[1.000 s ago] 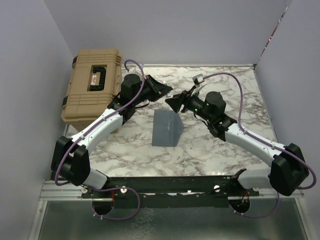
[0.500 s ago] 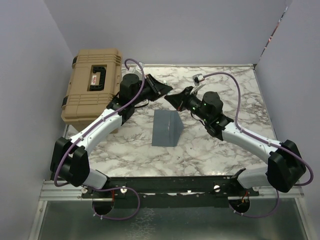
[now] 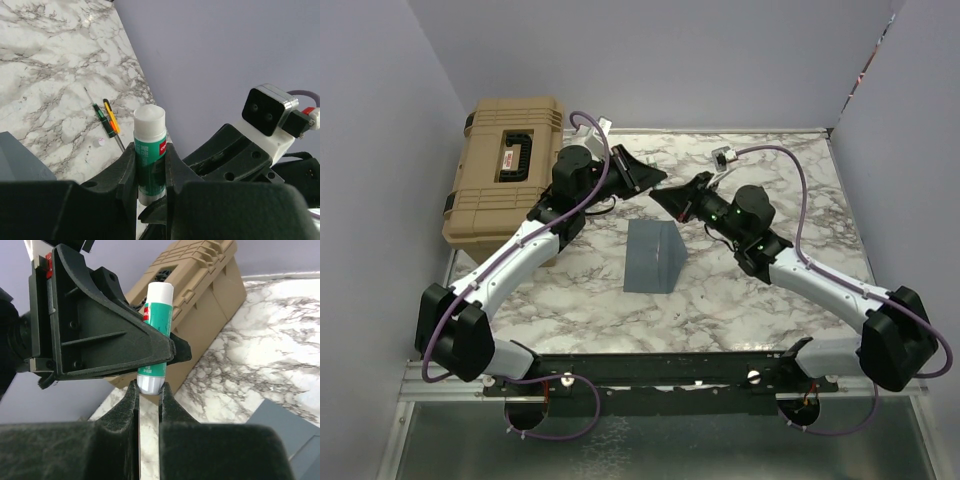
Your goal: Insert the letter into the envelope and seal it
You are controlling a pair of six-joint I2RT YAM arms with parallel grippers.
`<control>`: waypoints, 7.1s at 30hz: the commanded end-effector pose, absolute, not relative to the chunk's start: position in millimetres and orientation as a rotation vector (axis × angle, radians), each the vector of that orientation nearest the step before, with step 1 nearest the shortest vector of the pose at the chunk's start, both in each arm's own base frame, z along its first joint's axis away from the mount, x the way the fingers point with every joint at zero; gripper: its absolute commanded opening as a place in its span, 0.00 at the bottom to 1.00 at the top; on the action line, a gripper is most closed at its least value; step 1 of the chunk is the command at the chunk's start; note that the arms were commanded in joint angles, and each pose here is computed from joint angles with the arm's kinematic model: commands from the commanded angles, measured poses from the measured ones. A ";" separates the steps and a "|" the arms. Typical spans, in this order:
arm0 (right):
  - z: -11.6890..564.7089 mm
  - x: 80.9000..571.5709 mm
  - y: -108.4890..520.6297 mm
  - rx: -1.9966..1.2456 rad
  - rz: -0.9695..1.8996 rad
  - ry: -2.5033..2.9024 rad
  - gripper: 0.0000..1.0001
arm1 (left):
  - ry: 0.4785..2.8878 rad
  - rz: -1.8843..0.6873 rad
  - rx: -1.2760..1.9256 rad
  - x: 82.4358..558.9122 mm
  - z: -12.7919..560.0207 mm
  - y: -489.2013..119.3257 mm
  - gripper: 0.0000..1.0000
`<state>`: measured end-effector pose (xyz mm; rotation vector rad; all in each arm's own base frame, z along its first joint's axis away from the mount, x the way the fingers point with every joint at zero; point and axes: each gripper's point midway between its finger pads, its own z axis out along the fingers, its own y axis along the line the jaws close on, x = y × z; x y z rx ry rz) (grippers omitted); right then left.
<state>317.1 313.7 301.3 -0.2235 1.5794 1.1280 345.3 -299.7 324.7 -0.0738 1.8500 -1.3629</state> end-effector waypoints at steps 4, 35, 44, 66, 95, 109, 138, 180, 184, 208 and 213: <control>345.2 296.7 297.4 -0.040 1.456 1.500 0.01 | 1.622 -1.396 0.140 330.0 376.2 -295.2 0.00; 370.1 299.9 269.2 -0.324 1.003 1.408 0.65 | 1.433 -1.553 0.120 314.1 440.6 -294.8 0.00; 388.8 307.2 288.2 -0.483 0.794 1.387 0.65 | 1.450 -1.542 0.114 314.6 440.7 -293.8 0.00; 431.2 271.5 314.6 -0.288 1.371 1.463 0.01 | 1.318 -1.505 0.346 281.9 468.0 -291.0 0.00; 459.0 261.5 258.1 -0.476 0.956 1.289 0.81 | 1.324 -1.560 -0.031 298.1 498.7 -266.2 0.00; 451.0 285.3 299.6 -0.676 0.463 1.095 0.76 | 1.445 -1.622 -0.291 316.2 477.7 -263.0 0.00; 448.9 301.1 320.6 -0.688 0.373 1.020 0.54 | 1.483 -1.678 -0.278 312.7 466.6 -270.9 0.00; 472.7 284.9 295.8 0.289 1.682 1.427 0.01 | 1.162 -1.540 0.112 277.2 504.2 -260.6 0.00; 483.2 269.3 297.9 0.443 1.996 1.406 0.01 | 1.082 -1.495 0.208 268.5 512.2 -260.1 0.00; 453.3 247.5 279.1 -0.527 1.031 1.167 0.73 | 1.235 -1.667 0.006 274.9 482.9 -262.4 0.00; 446.7 257.4 278.4 -0.686 0.729 1.003 0.71 | 1.317 -1.730 -0.076 279.7 472.5 -266.5 0.00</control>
